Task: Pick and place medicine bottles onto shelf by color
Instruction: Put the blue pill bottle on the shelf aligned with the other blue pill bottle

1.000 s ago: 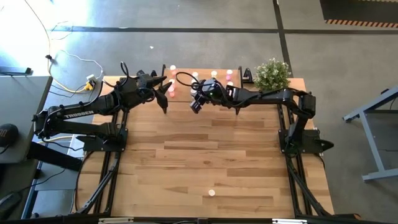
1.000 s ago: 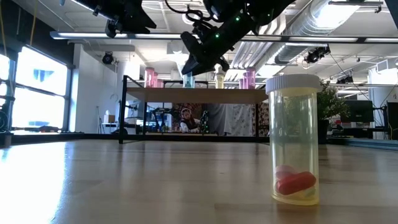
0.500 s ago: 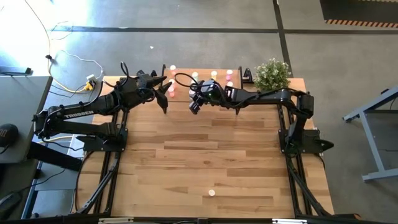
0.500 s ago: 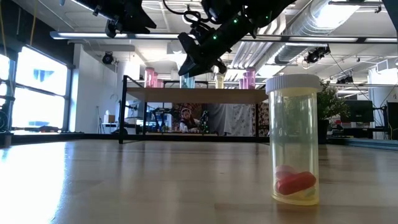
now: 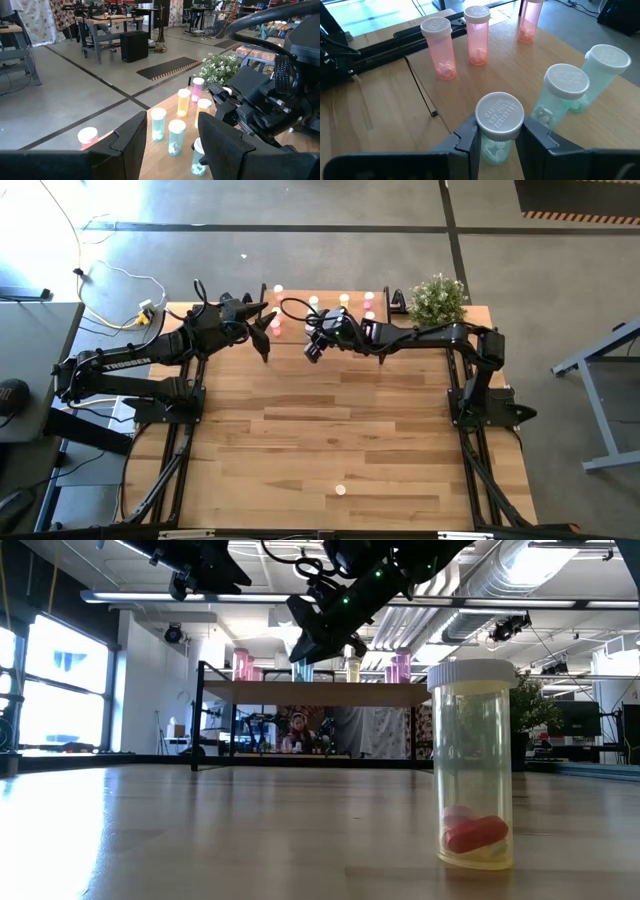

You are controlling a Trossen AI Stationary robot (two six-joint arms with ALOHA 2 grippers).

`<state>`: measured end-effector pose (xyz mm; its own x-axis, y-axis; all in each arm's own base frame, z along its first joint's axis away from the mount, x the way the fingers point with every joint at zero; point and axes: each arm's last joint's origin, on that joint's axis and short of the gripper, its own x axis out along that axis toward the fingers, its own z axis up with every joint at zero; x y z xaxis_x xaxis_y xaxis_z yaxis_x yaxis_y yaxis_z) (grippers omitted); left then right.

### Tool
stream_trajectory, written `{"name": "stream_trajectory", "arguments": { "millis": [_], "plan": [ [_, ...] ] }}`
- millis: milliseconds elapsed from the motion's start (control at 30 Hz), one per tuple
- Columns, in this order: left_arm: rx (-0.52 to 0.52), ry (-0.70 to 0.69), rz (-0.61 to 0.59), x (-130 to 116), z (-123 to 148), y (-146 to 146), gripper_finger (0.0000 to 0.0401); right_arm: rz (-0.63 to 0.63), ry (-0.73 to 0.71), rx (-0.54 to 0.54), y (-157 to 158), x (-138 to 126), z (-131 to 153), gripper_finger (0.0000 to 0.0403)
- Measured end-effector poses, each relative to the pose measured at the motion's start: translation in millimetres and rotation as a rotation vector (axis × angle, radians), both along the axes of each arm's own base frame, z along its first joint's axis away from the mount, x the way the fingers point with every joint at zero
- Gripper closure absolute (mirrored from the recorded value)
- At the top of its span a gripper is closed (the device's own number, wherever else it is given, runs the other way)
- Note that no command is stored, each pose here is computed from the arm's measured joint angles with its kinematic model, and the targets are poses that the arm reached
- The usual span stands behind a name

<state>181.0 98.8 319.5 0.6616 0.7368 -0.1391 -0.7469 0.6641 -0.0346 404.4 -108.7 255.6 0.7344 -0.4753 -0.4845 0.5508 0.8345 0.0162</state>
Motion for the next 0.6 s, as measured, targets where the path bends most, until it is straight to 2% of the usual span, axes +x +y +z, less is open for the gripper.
{"name": "stream_trajectory", "arguments": {
  "millis": [500, 600],
  "plan": [
    [0.0, 0.0, 0.0, 0.0, 0.0, 0.0, 0.0233, 0.001, 0.012, 0.002, 0.4, -1.7, 1.0, 0.0315],
    [0.0, 0.0, 0.0, 0.0, 0.0, 0.0, 0.0233, 0.002, 0.02, 0.002, 0.9, -3.5, 2.6, 0.0305]
  ]
}}
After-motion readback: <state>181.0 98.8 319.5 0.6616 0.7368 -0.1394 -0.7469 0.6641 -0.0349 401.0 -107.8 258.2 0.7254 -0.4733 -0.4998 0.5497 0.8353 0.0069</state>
